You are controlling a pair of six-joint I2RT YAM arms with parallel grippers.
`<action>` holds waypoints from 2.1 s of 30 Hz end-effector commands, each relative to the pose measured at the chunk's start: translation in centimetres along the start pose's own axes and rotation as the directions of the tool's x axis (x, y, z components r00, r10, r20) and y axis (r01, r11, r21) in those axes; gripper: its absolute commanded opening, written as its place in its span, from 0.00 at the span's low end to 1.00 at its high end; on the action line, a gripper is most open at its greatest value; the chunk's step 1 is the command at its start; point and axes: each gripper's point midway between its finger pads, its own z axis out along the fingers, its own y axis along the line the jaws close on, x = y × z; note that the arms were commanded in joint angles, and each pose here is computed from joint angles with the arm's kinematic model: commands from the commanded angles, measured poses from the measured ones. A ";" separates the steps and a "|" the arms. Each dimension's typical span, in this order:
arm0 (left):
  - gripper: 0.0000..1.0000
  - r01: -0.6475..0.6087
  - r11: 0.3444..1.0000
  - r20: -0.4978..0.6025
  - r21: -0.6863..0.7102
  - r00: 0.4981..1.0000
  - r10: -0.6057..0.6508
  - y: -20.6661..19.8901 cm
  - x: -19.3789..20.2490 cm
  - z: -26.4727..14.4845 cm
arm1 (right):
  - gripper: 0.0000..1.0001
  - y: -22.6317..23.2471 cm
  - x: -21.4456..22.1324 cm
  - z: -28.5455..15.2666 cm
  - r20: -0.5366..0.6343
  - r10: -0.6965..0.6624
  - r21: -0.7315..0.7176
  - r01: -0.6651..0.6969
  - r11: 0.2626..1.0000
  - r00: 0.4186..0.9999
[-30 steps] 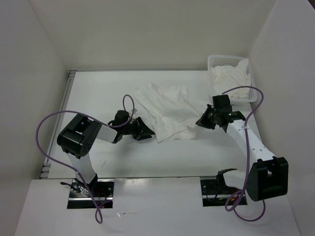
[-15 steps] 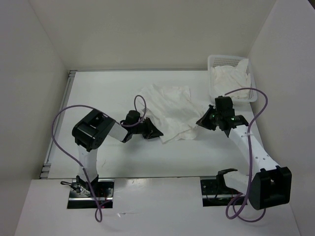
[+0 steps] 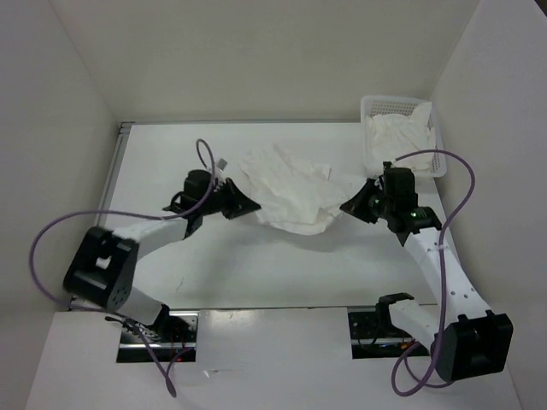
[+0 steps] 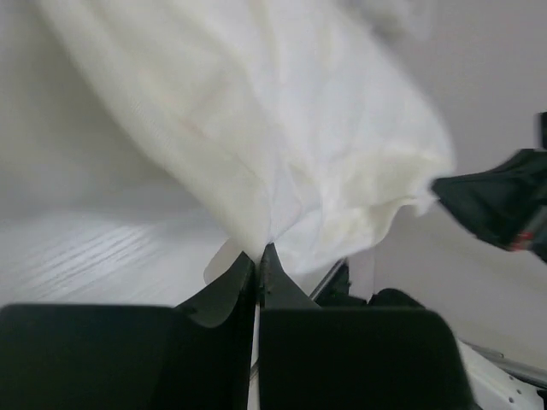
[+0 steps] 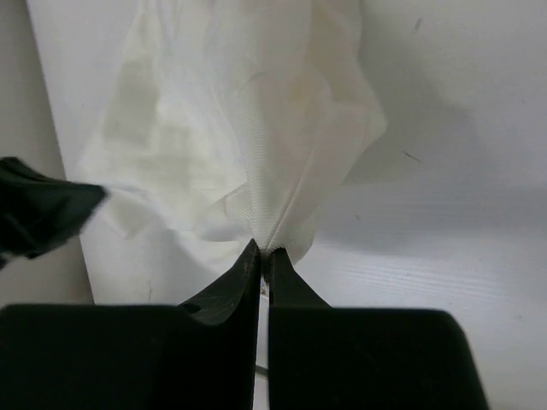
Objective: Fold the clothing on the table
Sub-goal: Flatten the skirt out
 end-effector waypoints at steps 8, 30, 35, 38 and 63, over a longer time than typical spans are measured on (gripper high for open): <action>0.00 -0.348 0.936 0.309 0.060 0.898 0.314 -11.1 -8.3 -14.1 | 0.00 7.3 -3.5 -6.5 0.185 -0.228 -0.266 0.272 0.925 0.956; 0.00 -0.333 0.927 0.187 0.174 0.935 0.301 -9.8 -6.3 -15.3 | 0.00 8.9 -0.5 -7.1 0.139 -0.205 -0.411 0.245 0.878 0.969; 0.00 -0.250 0.963 0.159 0.105 0.960 0.232 -4.7 -13.3 -11.2 | 0.00 7.6 -6.8 -1.0 0.148 -0.192 -0.310 0.230 0.922 0.970; 0.00 -0.226 0.965 0.171 0.134 0.964 0.202 -4.4 -18.0 -10.0 | 0.00 8.1 -11.3 2.5 0.142 -0.202 -0.290 0.236 0.928 0.969; 0.00 0.099 0.995 0.070 -0.027 0.993 -0.097 6.0 -9.8 -8.4 | 0.00 0.0 -1.9 7.7 -0.242 -0.043 -0.159 0.004 0.987 0.969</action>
